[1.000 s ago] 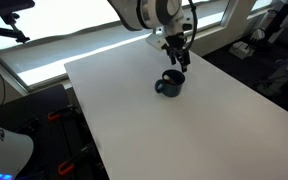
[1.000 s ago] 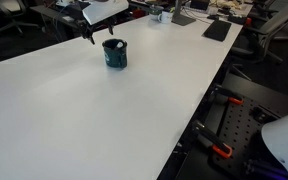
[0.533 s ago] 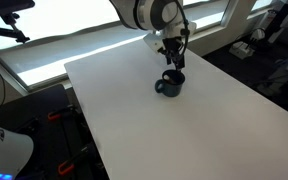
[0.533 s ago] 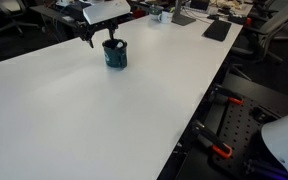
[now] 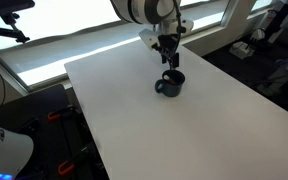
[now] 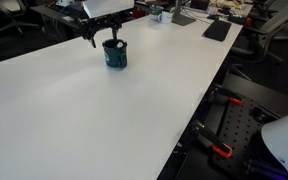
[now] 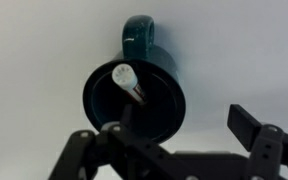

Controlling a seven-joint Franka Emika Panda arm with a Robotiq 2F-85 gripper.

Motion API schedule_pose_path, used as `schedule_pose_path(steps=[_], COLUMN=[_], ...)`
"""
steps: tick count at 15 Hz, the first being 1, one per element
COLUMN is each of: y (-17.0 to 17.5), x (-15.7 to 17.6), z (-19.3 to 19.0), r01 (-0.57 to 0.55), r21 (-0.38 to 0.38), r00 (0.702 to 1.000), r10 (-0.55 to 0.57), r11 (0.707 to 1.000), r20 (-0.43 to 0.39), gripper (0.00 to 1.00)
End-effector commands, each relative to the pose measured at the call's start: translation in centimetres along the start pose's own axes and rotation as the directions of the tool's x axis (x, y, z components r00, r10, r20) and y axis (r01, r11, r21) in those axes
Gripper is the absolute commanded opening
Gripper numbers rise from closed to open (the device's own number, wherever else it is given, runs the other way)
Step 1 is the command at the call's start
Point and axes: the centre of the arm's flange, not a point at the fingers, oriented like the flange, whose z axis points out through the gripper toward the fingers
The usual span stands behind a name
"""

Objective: Remove the marker from the cup

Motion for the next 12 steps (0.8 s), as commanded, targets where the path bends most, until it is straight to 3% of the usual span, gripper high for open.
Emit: schedule_pose_path(steps=[1,12], y=[1.5,5.1], x=[-1.4,-1.3], z=[-1.0,0.2], r01=[-0.019,-0.078], r21=[0.019,-0.036], r00=[0.998,0.993], r10=[0.018,0.081], r11=[1.000,0.996], r20=[0.053,0.090], gripper=[0.94,0.87])
